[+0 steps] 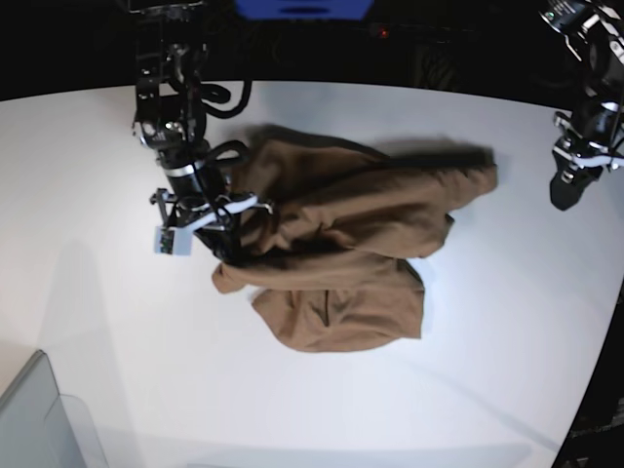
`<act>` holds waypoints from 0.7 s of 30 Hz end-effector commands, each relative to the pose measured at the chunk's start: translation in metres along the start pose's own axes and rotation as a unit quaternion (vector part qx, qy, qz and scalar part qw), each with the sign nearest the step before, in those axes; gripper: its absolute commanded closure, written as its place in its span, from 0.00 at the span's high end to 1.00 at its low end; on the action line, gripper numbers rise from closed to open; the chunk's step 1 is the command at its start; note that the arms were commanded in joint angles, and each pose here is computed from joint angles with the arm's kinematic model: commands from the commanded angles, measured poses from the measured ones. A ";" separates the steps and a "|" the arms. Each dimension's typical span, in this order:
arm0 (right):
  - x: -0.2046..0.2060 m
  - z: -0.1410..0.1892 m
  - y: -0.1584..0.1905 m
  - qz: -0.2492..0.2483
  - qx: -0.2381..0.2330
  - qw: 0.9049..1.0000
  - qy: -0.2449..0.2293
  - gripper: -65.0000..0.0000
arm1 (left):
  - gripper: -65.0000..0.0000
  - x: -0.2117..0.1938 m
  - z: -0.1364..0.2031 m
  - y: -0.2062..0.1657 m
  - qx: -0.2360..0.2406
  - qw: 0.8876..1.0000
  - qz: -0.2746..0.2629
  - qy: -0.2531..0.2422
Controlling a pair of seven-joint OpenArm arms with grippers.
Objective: Layout the t-shirt on the table in an organized manner, then fold the t-shirt properly
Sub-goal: 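Grasp another edge of the shirt with the left gripper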
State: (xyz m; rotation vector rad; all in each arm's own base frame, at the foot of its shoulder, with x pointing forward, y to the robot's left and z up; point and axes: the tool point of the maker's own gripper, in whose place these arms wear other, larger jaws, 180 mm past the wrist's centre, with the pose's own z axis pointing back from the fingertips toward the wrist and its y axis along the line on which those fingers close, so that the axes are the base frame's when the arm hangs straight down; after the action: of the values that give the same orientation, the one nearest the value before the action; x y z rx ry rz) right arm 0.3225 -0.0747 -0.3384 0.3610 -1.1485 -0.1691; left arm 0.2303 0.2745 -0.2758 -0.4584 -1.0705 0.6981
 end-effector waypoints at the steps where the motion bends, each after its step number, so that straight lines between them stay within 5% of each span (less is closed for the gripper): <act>1: 0.014 0.002 0.003 0.004 0.007 1.000 -0.026 0.00 | 0.21 0.012 0.003 -0.008 -0.015 1.000 -0.016 -0.020; 4: 0.012 0.005 -0.004 0.015 0.003 1.000 -0.021 0.00 | 0.37 0.033 -0.004 -0.023 -0.039 0.997 -0.051 -0.041; 9: -0.001 0.011 -0.007 0.013 -0.001 1.000 -0.006 0.00 | 0.38 0.046 -0.051 -0.048 -0.090 0.995 -0.025 -0.041; 16: -0.016 0.020 -0.007 0.009 -0.002 1.000 0.011 0.00 | 0.39 -0.016 -0.153 -0.088 -0.084 0.991 -0.070 0.083; 21: -0.018 0.023 -0.008 0.009 -0.004 1.000 0.014 0.00 | 0.39 -0.068 -0.198 -0.086 -0.064 0.993 -0.034 0.096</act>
State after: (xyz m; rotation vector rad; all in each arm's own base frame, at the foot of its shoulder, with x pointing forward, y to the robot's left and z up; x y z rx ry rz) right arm 0.2899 -0.0806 -0.3619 0.3340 -1.0742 -0.1545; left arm 0.4045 0.1574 -0.3661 -0.5786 -0.8869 0.5285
